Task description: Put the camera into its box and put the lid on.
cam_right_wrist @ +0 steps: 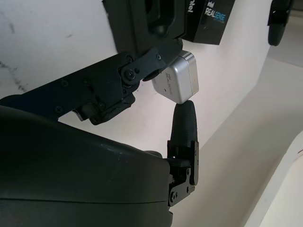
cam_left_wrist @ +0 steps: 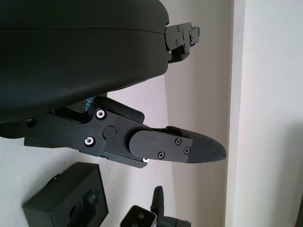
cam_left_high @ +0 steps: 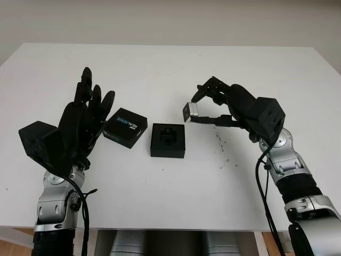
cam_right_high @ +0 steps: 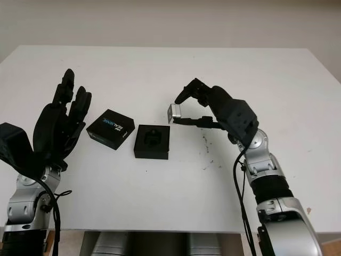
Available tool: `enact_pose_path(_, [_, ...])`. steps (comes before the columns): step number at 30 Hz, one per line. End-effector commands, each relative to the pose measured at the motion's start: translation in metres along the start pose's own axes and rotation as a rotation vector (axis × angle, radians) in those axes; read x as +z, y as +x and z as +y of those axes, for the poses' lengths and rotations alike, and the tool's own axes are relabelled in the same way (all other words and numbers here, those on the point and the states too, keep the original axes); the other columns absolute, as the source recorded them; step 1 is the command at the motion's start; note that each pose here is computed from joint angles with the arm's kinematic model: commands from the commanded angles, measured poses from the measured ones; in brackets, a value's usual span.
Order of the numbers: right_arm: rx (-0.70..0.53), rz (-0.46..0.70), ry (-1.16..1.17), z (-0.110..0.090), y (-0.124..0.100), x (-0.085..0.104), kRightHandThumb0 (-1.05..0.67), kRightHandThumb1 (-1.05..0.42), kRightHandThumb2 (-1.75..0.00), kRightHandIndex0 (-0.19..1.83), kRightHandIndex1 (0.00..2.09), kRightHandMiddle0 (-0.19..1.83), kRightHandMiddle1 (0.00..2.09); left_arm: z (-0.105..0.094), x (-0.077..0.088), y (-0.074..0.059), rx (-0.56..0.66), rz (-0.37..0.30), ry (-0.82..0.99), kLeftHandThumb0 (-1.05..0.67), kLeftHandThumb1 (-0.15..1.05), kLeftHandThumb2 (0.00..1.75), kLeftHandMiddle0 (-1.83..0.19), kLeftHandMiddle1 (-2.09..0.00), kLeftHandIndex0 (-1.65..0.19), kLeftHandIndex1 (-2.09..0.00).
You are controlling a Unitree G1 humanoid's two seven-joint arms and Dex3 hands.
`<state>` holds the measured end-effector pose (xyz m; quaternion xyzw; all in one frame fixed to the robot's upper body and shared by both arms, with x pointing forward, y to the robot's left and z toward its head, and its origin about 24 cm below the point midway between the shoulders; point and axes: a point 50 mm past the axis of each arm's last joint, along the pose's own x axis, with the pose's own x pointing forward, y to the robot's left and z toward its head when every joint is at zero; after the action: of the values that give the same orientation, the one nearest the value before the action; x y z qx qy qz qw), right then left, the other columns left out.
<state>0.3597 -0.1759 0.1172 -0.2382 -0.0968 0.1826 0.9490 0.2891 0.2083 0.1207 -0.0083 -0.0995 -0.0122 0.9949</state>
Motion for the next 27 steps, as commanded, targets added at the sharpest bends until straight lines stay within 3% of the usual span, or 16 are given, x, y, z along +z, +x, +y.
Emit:
enact_pose_path(1, [-0.005, -0.034, 0.014, 0.005, 0.001, 0.005, -0.48, -0.97, -0.05, 0.24, 0.05, 0.33, 1.76, 0.002, 0.004, 0.0, 0.0, -0.014, 0.003, -0.68, 1.05, 0.23, 0.13, -0.05, 0.16, -0.05])
enact_pose_path(27, [0.032, -0.061, 0.317, 0.06, 0.008, 0.002, -0.45, -0.98, -0.05, 0.22, 0.05, 0.31, 1.79, 0.003, 0.003, -0.001, -0.002, -0.011, 0.019, -0.67, 1.05, 0.26, 0.12, -0.05, 0.15, -0.05])
